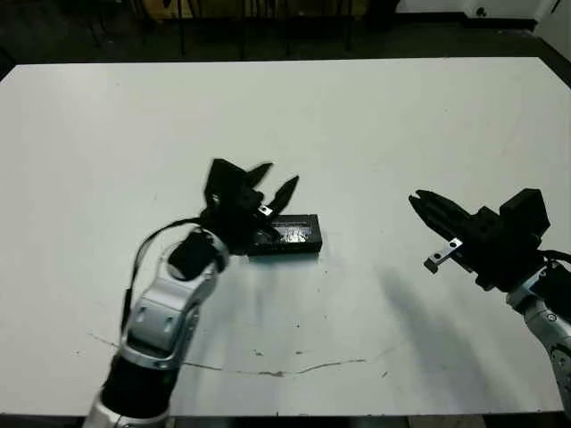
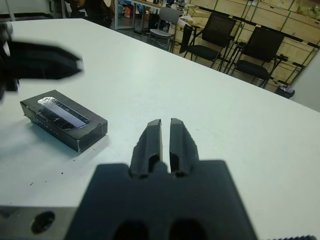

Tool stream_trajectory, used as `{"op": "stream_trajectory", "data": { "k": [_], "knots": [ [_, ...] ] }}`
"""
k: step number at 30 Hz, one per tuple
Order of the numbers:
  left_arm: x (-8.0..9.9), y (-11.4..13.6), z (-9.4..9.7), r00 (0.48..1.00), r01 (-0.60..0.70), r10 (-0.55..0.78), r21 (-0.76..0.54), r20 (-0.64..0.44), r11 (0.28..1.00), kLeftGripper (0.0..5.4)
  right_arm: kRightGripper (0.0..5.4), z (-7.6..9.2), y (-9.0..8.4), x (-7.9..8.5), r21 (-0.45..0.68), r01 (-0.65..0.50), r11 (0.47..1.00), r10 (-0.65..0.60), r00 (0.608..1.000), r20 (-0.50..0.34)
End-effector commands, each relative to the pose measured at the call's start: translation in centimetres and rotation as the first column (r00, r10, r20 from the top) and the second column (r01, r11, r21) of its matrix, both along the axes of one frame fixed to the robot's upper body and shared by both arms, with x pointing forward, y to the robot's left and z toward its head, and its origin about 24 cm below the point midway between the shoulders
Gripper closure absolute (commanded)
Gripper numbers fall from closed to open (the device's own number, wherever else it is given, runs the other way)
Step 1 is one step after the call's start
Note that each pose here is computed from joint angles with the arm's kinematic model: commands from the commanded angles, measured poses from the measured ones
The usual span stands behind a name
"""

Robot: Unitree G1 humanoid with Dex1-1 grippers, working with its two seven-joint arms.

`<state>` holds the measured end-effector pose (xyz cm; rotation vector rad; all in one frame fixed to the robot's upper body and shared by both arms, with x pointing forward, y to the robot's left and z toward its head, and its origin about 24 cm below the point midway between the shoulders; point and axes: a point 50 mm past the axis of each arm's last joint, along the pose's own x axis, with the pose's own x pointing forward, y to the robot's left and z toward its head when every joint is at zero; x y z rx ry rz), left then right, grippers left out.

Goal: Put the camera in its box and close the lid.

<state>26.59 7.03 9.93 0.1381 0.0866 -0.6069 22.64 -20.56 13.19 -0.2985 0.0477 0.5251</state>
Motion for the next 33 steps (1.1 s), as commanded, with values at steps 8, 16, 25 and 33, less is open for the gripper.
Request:
{"op": "stream_trajectory", "data": {
  "k": [8, 16, 25, 33],
  "knots": [
    [-0.6, 0.3, -5.0, 0.977, -0.049, 0.092, 0.215, -0.192, 0.975, 5.38, 5.40, -0.4, -0.1, -0.2, 0.011, 0.004, 1.000, -0.004, 1.000, -0.020],
    [-0.7, 2.3, -8.4, 0.924, -0.065, 0.183, 0.334, -0.336, 0.940, 5.38, 5.40, -0.4, -0.1, -0.1, 0.009, -0.006, 1.000, 0.006, 1.000, -0.009],
    [-1.8, 3.3, -8.2, 0.928, -0.031, 0.127, 0.267, -0.349, 0.963, 5.38, 5.40, -0.5, 0.1, -0.4, 0.019, -0.007, 1.000, 0.007, 1.000, -0.020],
    [-1.8, 6.0, -2.6, 0.964, -0.256, 0.257, -0.023, 0.073, 0.966, 5.38, 5.40, -0.7, 0.4, -0.8, 0.054, 0.024, 0.998, -0.024, 1.000, -0.005]
  ]
}}
